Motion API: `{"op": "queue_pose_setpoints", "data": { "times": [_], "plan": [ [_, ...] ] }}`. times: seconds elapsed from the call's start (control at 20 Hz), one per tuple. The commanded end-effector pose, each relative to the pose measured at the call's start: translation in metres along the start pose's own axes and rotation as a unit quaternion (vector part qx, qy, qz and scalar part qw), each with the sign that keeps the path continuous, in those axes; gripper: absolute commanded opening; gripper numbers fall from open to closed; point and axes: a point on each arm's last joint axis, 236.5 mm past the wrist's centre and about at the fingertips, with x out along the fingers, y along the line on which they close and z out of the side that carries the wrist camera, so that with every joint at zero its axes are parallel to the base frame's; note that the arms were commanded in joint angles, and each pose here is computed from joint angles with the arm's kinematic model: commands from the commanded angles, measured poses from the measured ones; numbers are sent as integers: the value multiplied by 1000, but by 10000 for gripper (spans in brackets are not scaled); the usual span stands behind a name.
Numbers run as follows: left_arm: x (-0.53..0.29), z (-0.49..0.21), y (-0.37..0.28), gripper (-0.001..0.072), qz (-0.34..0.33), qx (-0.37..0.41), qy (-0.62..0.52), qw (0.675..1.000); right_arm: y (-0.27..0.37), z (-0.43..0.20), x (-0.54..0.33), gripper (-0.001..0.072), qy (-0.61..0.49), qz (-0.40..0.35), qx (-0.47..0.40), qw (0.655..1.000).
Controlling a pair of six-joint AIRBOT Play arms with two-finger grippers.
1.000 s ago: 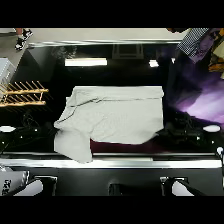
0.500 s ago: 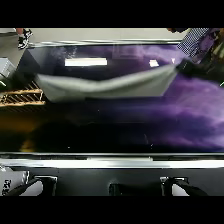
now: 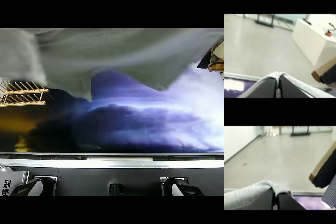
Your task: Fold the clothes and pants, and hang the long-sleeved shirts on hangers.
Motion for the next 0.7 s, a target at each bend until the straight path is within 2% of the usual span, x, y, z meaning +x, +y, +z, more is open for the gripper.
{"op": "queue_pose_setpoints", "data": {
  "times": [0.0, 0.15, 0.3, 0.45, 0.55, 0.65],
  "plan": [
    [-67, 23, 0, 19, 69, 13, -45, 996, -1, 37, -64, 31, -60, -48, -3, 997],
    [-71, 11, 10, 19, 93, 19, -21, 995, -3, 34, -64, 31, -55, -52, 15, 997],
    [-43, -14, 29, 19, 99, 2, 23, 995, -17, -8, -27, 31, 26, -56, 62, 996],
    [13, -74, 56, 19, 83, -16, 117, 989, -36, -99, 32, 32, 186, -59, 103, 975],
    [57, -131, 70, 20, 50, -38, 196, 979, -47, -169, 70, 32, 290, -54, 131, 947],
    [103, -209, 91, 20, 30, -69, 289, 954, -68, -253, 106, 31, 391, -60, 147, 906]
  ]
}}
